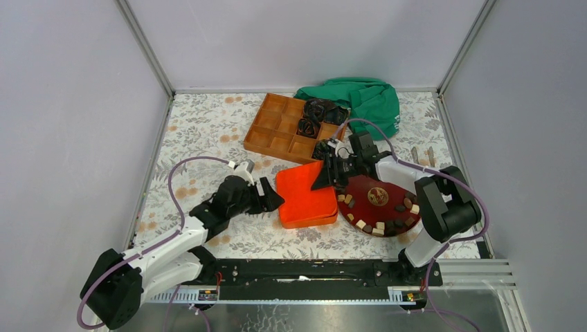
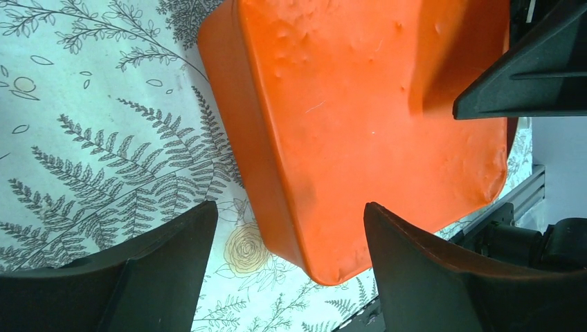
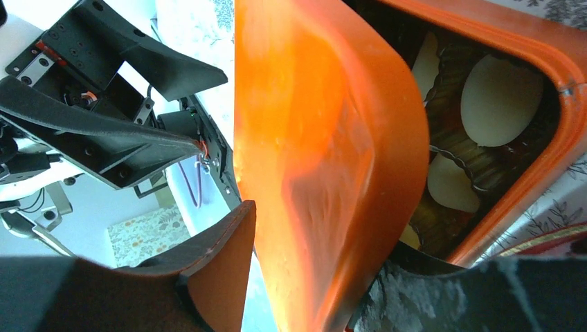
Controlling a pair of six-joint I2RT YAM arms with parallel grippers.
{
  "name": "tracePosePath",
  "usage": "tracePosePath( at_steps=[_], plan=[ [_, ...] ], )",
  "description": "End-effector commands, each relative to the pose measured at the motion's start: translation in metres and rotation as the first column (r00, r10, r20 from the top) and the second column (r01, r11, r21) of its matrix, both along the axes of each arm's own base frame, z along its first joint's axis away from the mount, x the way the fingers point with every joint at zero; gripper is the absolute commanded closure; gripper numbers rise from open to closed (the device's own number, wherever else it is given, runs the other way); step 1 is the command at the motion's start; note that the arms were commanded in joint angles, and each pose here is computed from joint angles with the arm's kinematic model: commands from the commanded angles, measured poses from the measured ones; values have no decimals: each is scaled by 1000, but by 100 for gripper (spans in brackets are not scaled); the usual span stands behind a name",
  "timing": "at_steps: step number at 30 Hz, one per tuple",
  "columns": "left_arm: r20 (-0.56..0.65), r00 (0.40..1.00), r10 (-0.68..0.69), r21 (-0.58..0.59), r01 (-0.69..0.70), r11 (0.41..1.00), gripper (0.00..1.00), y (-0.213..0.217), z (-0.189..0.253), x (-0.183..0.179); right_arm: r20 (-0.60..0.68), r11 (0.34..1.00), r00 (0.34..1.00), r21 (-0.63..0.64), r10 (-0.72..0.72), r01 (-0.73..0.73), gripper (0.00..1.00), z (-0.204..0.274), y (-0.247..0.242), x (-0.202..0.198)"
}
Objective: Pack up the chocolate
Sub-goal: Close the box lid on the packing box.
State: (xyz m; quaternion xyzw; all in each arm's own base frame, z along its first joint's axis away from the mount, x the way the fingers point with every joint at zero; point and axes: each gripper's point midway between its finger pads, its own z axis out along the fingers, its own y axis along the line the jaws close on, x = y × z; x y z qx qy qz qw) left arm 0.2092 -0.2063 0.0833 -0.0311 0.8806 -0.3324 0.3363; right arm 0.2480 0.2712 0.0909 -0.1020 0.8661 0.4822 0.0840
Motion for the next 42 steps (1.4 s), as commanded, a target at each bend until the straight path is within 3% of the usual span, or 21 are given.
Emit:
tracePosePath(
  at_steps=[1, 10, 20, 35, 42],
  plan=[
    [49, 999, -18, -84, 22, 996, 15, -11, 13, 5, 86, 1000, 996, 21, -5, 4, 47, 24, -5, 12],
    [63, 997, -44, -137, 52, 989, 14, -22, 21, 6, 123, 1000, 992, -9, 15, -15, 37, 26, -14, 16],
    [56, 997, -59, -154, 67, 986, 14, -27, 20, 7, 166, 993, 986, -122, 21, 0, 37, 14, -30, 19],
    [72, 994, -84, -140, 93, 986, 14, -36, 17, 17, 105, 999, 994, 49, -11, 6, 39, 32, -32, 9],
    [79, 993, -83, -124, 93, 988, 14, -36, 16, 24, 110, 997, 991, -31, -72, 76, 42, 15, -53, 18]
  ],
)
